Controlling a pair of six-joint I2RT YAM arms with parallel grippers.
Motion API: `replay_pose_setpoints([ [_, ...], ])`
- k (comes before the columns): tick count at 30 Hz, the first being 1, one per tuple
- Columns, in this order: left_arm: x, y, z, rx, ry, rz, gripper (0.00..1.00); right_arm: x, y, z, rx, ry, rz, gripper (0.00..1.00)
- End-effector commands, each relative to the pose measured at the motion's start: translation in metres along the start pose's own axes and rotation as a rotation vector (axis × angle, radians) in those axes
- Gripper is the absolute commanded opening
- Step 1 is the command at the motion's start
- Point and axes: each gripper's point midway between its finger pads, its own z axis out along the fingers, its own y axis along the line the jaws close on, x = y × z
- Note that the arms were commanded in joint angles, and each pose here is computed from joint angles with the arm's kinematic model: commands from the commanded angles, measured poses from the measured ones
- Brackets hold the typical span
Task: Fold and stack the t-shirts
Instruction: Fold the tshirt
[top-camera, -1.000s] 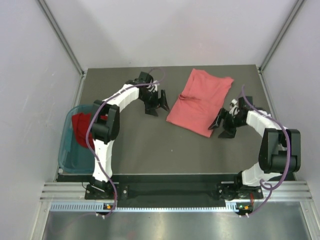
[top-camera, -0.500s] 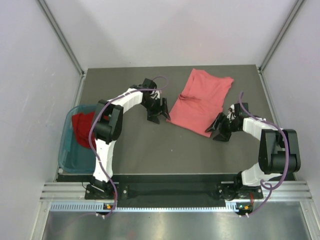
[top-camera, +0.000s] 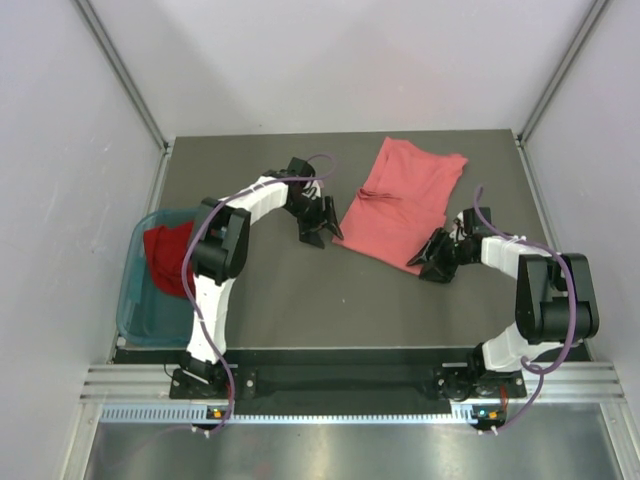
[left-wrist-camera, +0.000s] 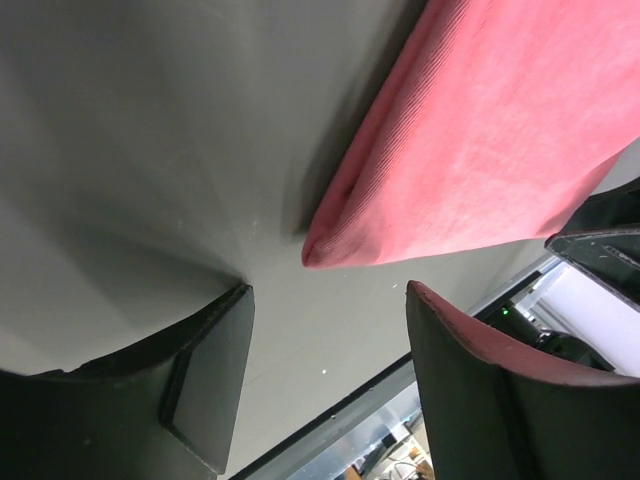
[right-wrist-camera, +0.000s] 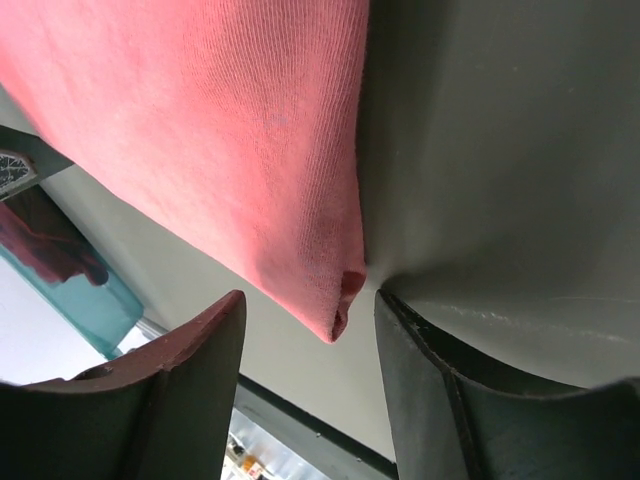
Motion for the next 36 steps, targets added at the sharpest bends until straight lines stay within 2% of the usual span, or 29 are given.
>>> replay_pose_setpoints([
  [1, -0.006, 0.003, 0.017, -0.019, -0.013, 0.002, 0.67, -0.008, -0.001, 0.006, 0.017, -0.029, -0.011, 0.55],
  [5, -0.007, 0.001, 0.023, -0.016, -0.023, -0.019, 0.62, -0.008, -0.001, 0.007, 0.02, -0.032, -0.01, 0.54],
  [12, -0.019, -0.005, 0.036, 0.033, -0.057, -0.038, 0.48, -0.01, -0.004, 0.01, 0.034, -0.043, -0.001, 0.5],
  [16, -0.023, -0.004, 0.037, 0.022, -0.064, -0.014, 0.23, -0.009, -0.003, 0.013, 0.033, -0.041, -0.003, 0.38],
  [17, -0.022, 0.0, 0.038, 0.006, -0.061, -0.003, 0.09, -0.008, -0.003, 0.013, 0.036, -0.037, -0.002, 0.36],
  [18, -0.022, 0.003, 0.037, -0.009, -0.064, 0.006, 0.0, -0.008, -0.002, 0.014, 0.035, -0.036, -0.005, 0.33],
  [21, -0.016, 0.015, 0.032, -0.064, -0.06, 0.031, 0.0, -0.003, -0.005, 0.016, 0.044, -0.017, -0.022, 0.09],
  [23, -0.011, 0.017, 0.023, -0.086, -0.073, 0.054, 0.0, 0.004, -0.007, 0.017, 0.058, 0.01, -0.054, 0.01],
  [26, 0.013, 0.029, 0.011, -0.123, -0.06, 0.057, 0.0, 0.018, -0.012, 0.016, 0.083, 0.056, -0.137, 0.0],
  [27, 0.034, 0.045, 0.014, -0.149, -0.023, 0.046, 0.0, 0.027, -0.02, 0.014, 0.114, 0.083, -0.146, 0.0],
  [29, 0.051, 0.043, -0.001, -0.148, -0.046, 0.062, 0.0, 0.039, -0.031, 0.009, 0.154, 0.1, -0.206, 0.0],
  [30, 0.079, 0.06, 0.002, -0.175, -0.002, 0.038, 0.0, 0.046, -0.037, 0.004, 0.176, 0.118, -0.211, 0.0],
  [31, 0.085, 0.054, -0.009, -0.157, -0.036, 0.053, 0.0, 0.05, -0.038, -0.001, 0.18, 0.113, -0.231, 0.0],
  [33, 0.123, 0.074, -0.008, -0.2, 0.008, 0.004, 0.0, 0.062, -0.049, -0.01, 0.205, 0.129, -0.244, 0.0],
  [36, 0.16, 0.082, -0.011, -0.215, 0.022, -0.021, 0.0, 0.079, -0.056, -0.017, 0.208, 0.159, -0.255, 0.01],
])
